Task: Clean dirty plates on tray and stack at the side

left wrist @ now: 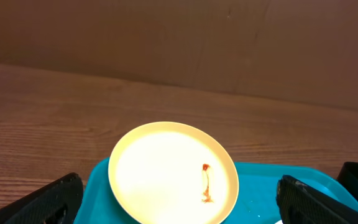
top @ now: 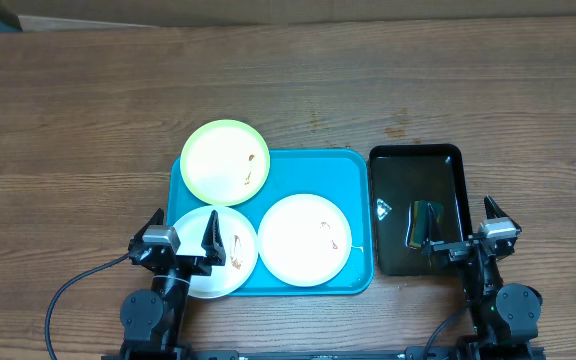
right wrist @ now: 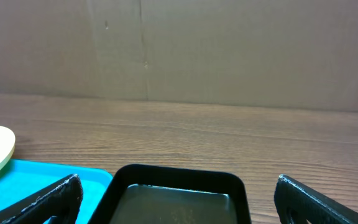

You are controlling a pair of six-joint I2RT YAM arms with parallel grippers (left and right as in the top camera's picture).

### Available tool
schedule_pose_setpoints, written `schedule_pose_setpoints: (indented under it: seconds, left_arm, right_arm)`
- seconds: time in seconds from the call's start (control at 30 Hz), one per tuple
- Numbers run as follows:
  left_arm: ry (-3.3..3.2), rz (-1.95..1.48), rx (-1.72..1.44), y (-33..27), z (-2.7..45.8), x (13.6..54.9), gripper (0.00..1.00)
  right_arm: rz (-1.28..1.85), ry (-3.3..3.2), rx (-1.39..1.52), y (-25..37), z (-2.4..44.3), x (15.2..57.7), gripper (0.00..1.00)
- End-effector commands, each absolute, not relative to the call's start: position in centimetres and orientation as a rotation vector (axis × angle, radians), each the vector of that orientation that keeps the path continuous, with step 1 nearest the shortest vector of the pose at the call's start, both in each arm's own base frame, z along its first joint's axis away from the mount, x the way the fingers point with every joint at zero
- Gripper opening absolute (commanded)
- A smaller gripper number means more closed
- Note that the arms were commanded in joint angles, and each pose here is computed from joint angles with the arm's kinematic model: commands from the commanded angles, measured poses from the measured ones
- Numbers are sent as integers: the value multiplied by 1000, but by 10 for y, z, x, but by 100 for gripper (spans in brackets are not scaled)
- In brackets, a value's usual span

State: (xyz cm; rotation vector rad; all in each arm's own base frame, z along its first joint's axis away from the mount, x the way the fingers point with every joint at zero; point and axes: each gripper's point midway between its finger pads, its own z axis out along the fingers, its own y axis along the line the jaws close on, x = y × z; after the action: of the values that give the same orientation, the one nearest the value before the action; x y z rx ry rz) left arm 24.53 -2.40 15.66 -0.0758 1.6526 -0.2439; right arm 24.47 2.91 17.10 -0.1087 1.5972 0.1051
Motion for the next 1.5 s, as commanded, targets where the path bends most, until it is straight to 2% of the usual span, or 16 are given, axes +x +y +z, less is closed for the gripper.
schedule_pose_setpoints:
  seconds: [0.0, 1.47]
  left_arm:
    - [1651, -224, -59, -24, 156, 245, 100]
    - [1651, -224, -59, -24, 156, 245, 100]
  right_arm:
    - [98, 1592, -107, 28, 170, 245, 100]
    - [98, 1592, -107, 28, 170, 245, 100]
